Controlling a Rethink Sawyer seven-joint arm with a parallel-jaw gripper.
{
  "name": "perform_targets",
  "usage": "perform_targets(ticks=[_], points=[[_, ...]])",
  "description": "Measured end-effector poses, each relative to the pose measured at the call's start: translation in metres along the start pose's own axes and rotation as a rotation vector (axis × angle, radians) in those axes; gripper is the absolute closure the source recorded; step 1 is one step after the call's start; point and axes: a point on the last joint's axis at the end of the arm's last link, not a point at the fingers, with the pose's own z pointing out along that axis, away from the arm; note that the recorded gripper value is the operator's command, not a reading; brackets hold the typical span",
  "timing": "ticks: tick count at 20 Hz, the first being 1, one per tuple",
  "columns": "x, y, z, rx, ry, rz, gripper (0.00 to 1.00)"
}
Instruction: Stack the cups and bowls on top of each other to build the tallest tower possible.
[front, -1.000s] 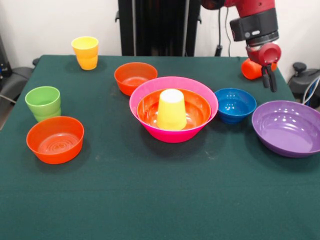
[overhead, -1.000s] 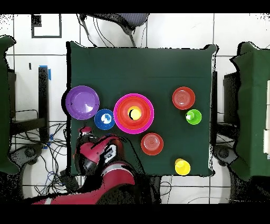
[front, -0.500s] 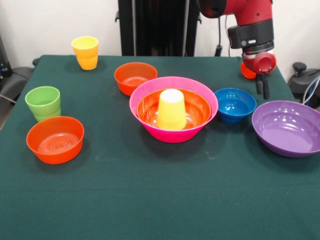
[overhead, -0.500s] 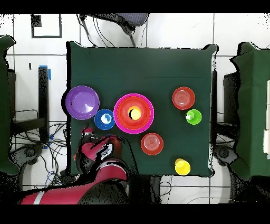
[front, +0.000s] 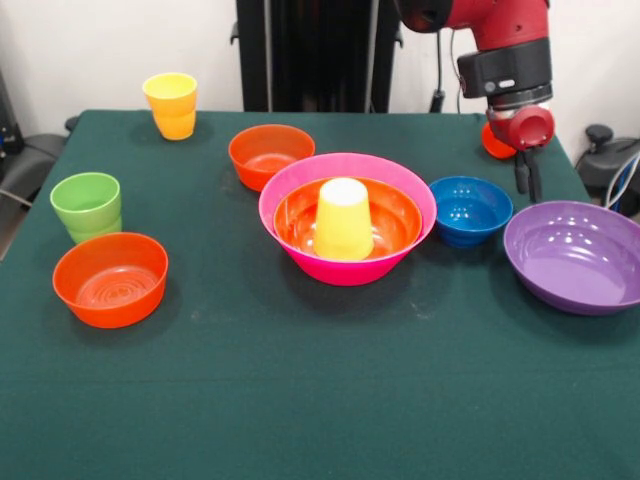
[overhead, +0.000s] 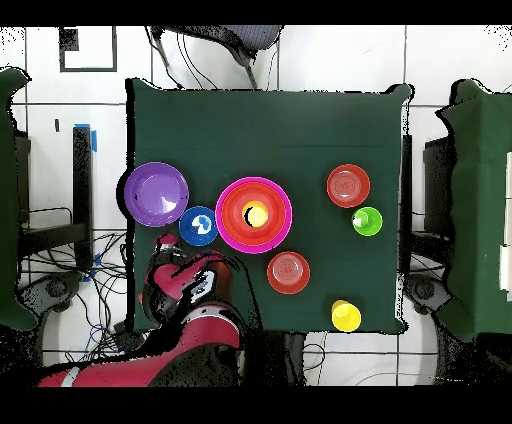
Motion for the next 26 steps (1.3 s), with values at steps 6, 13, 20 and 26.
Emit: perform_targets(ticks=[6,13,20,26], points=[[-0.003,-0.016,-0.003,0.033,-0.003,-0.001,0.00],[-0.004,-0.031,-0.006,0.061,-0.007,-0.002,0.00],[-0.006,-0.041,0.000,0.080,-0.002,0.007,0.00],[-0.009,-0.044,0.011,0.090,0.015,0.018,0.00]])
